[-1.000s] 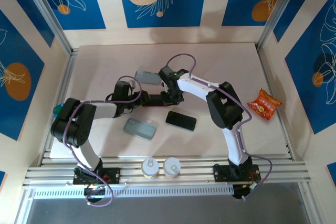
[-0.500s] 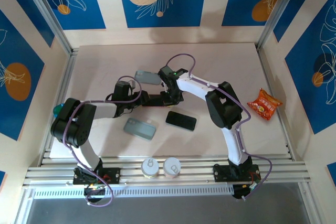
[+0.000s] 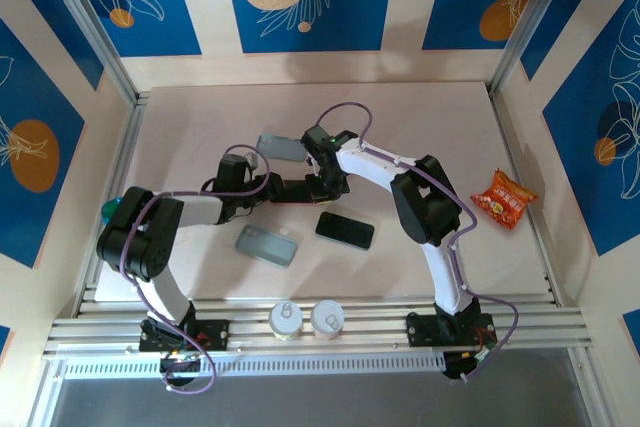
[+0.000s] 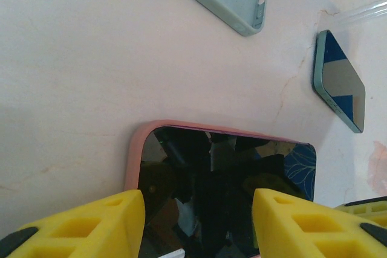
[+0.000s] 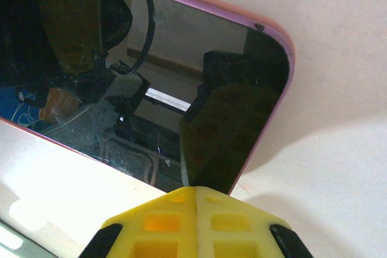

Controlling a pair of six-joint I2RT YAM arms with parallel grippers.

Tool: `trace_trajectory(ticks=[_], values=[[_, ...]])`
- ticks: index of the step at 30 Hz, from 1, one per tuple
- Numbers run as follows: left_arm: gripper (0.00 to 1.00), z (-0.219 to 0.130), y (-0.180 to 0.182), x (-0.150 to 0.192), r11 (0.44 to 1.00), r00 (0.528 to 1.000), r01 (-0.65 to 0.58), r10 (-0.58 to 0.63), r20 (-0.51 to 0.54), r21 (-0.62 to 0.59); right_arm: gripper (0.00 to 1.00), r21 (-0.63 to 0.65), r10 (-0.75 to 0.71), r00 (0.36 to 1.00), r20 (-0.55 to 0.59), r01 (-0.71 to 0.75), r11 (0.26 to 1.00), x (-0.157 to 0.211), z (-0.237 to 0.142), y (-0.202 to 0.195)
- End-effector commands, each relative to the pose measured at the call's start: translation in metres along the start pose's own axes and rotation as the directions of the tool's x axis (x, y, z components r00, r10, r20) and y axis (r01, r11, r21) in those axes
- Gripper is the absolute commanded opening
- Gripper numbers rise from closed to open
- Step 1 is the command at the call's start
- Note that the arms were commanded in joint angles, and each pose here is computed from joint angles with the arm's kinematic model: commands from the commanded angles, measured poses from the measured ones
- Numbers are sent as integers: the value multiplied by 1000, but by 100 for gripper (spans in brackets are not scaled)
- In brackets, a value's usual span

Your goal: Put the phone into the phone case

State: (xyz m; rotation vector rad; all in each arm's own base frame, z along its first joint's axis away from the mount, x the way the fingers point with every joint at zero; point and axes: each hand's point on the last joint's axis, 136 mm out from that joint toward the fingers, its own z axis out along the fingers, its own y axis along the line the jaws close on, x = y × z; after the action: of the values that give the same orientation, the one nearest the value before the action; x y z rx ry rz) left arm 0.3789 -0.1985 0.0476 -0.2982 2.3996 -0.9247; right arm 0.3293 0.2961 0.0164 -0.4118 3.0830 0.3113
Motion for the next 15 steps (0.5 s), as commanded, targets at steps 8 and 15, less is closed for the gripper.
trace_trajectory(ticks=[8, 15], values=[[51, 5, 12, 13, 999, 999, 25, -27, -45, -46, 0, -10, 33, 917, -396, -40, 999, 112, 149, -14], [51, 4, 13, 12, 998, 999, 24, -27, -47, -65, 0, -16, 42, 916, -400, -53, 998, 114, 152, -18]])
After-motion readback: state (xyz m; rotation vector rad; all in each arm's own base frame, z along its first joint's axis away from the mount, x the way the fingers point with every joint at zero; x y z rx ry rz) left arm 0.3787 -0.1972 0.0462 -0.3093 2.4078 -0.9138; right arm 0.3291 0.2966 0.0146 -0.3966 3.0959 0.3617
